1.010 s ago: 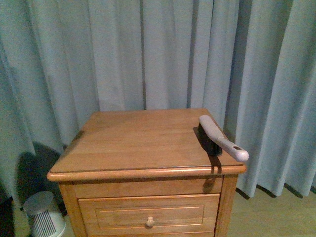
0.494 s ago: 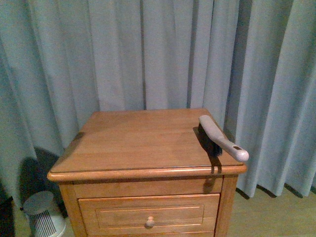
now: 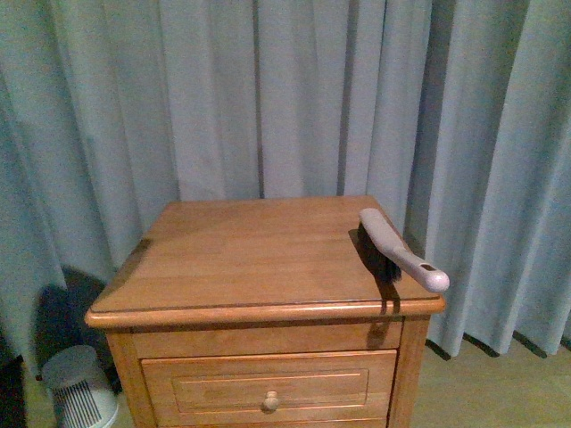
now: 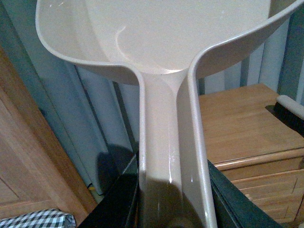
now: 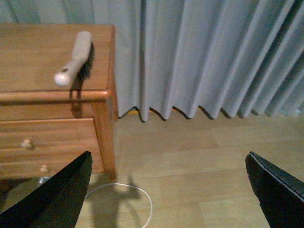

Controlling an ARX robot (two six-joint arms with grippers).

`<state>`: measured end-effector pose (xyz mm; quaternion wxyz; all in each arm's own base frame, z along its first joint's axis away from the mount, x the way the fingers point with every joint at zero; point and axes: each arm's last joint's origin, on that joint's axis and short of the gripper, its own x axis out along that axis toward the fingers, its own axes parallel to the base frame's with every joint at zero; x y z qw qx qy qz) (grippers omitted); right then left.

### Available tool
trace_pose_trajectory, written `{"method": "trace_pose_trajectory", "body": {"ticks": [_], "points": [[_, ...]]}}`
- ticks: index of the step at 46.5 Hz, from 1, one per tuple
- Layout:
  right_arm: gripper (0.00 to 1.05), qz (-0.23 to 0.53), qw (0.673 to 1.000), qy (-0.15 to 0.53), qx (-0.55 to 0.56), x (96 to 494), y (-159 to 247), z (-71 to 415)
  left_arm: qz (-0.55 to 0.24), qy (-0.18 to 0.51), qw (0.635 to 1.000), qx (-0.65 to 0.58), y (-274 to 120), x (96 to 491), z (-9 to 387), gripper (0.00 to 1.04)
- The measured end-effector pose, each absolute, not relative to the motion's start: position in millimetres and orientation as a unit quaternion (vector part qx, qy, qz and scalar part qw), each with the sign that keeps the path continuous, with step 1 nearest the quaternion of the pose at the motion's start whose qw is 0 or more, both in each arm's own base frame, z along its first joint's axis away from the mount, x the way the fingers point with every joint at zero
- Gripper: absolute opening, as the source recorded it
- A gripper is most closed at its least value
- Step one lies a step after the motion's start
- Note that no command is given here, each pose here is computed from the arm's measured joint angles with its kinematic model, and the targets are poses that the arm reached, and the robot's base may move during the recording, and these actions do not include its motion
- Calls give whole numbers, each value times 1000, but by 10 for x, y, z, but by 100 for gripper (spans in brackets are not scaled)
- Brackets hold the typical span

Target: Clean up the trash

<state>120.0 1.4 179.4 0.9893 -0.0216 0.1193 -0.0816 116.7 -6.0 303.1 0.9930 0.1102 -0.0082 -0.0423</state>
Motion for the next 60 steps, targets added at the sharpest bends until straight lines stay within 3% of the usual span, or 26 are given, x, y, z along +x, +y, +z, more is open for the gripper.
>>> {"method": "trace_pose_trajectory", "body": {"ticks": [13,24,35,60], "points": [[97,-57,978,199,24,2310,23,2508,-42,-8,993,110,-60,1168,3030,28],[97,-50,953,292,61,3224,218,2625,-42,-8,993,109,-60,1168,3030,28],[97,-59,931,352,79,3641,453,2347,-42,-8,993,109,-60,1167,3031,28],[97,-70,919,375,100,4200,790,1968,-42,-8,993,109,-60,1168,3030,28]]}}
